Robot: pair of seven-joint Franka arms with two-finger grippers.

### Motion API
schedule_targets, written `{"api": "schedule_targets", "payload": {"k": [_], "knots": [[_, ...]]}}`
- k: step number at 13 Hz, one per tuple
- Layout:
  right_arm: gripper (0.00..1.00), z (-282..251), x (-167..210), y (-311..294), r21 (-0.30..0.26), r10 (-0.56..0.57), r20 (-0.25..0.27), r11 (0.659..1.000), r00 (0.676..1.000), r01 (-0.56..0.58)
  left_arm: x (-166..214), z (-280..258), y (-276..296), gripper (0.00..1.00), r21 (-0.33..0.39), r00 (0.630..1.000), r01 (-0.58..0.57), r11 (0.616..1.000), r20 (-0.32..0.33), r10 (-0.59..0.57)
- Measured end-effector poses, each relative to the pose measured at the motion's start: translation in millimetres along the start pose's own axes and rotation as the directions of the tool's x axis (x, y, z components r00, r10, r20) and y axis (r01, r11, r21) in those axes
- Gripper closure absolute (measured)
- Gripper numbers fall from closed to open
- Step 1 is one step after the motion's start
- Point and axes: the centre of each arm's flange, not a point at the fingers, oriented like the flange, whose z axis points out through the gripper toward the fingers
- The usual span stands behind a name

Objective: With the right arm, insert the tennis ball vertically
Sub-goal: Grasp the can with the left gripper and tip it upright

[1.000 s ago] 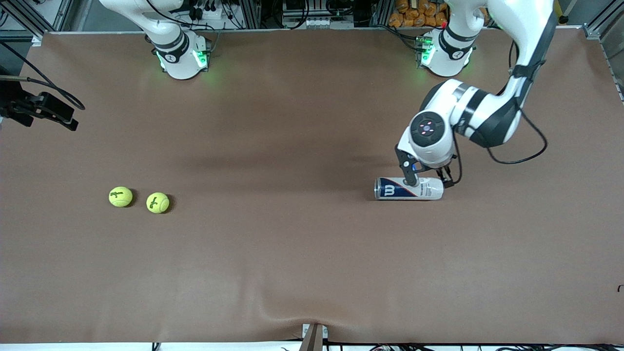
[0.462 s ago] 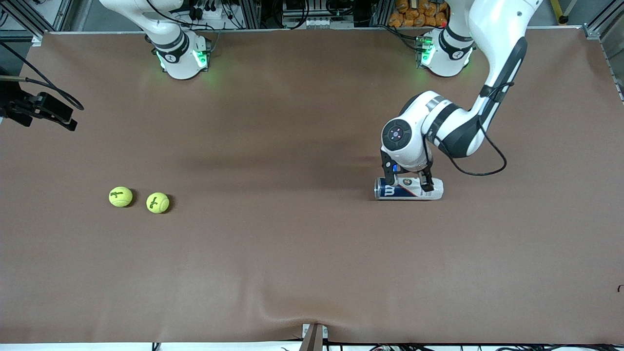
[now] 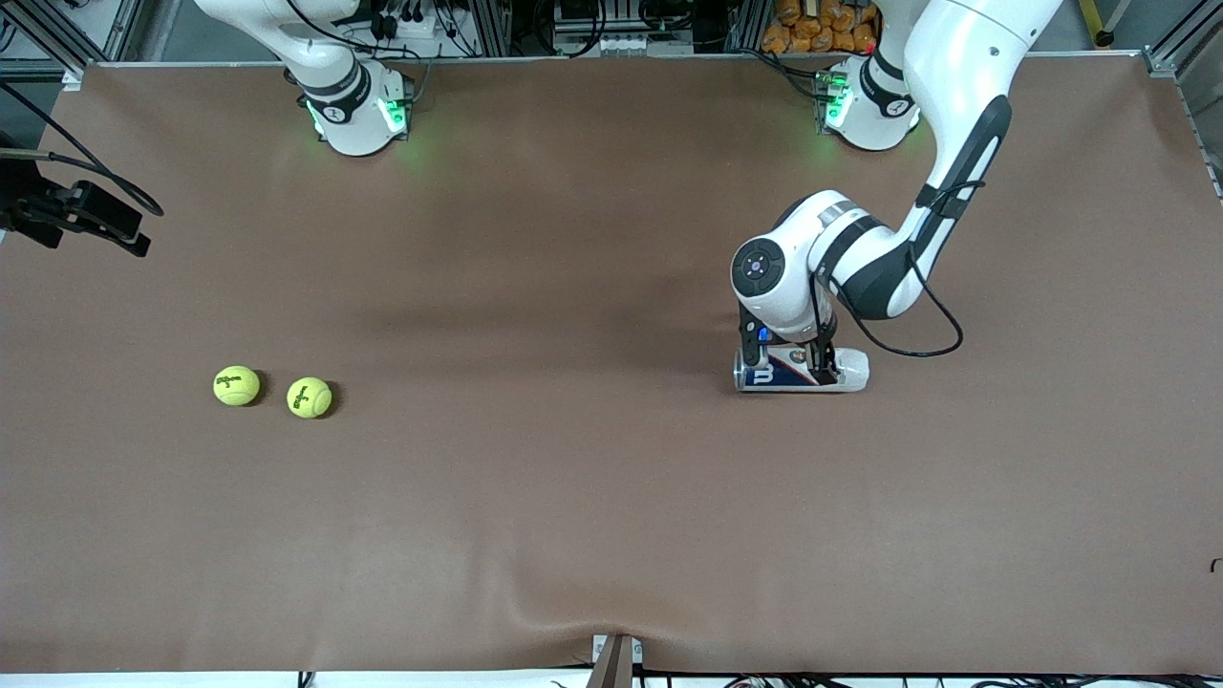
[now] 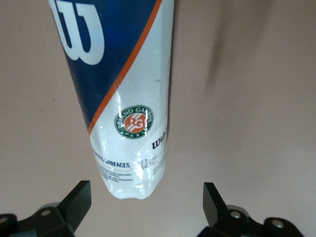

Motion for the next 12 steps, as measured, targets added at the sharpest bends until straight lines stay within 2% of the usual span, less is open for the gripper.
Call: {"api": "schedule_targets", "payload": {"k": [8, 12], "knots": [[0.00, 0, 0, 0, 0.000, 0.000, 0.000, 1.000, 1.000, 0.000, 16, 15, 1, 0.00, 0.041, 0.999, -0.034, 0.999, 0.033, 0.032], [0.00, 0, 0, 0, 0.000, 0.000, 0.000, 1.000, 1.000, 0.000, 26, 24, 3, 0.00, 0.064, 0.998, -0.015, 0.998, 0.058, 0.012]]}}
